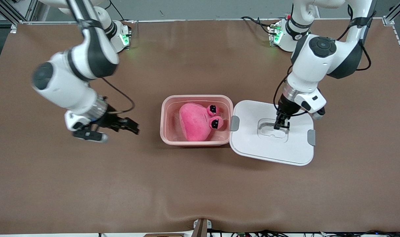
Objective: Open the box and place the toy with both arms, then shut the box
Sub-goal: 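Release the plush and withdraw the right gripper while the left carries the lid, then lower the lid onto the box with the left gripper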
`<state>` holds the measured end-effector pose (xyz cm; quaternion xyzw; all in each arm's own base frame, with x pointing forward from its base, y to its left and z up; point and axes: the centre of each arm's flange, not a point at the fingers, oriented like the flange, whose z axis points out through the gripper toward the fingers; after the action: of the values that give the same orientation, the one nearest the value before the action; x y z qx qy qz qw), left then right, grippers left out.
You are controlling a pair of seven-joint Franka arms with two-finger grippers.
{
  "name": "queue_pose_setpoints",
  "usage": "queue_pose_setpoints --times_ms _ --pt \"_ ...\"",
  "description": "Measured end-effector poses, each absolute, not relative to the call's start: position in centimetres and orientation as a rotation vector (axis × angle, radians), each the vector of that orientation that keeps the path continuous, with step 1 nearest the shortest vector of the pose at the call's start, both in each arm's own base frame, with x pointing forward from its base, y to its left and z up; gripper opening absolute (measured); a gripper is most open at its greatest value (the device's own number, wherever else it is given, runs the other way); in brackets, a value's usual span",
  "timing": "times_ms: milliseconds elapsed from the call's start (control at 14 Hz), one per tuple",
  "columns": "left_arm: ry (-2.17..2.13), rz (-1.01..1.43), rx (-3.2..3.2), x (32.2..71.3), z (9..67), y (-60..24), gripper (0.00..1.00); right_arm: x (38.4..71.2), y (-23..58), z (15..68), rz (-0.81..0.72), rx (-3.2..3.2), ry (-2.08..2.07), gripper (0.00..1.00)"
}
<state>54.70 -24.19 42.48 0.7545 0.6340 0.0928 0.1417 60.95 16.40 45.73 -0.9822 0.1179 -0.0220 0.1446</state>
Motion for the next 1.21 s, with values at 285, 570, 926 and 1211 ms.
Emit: queue_pose_setpoints --times_ms 285,570,926,1211 --pt "1.861 0.223 2.114 53.6 43.0 -28.3 0.07 59.0 7.1 49.6 0.076 -2.793 0.435 1.0" --pt "1.941 0.143 2.117 53.3 43.1 -33.2 0.07 56.4 -2.1 52.1 0.149 -2.749 0.491 1.0" --pt "2.016 0.069 2.105 53.8 43.5 -40.1 0.07 54.0 -8.4 54.3 0.121 -2.796 0.421 1.0" --pt "2.034 0.047 2.103 53.3 41.9 -42.9 0.07 52.8 -8.1 59.0 0.066 -2.969 0.274 1.0"
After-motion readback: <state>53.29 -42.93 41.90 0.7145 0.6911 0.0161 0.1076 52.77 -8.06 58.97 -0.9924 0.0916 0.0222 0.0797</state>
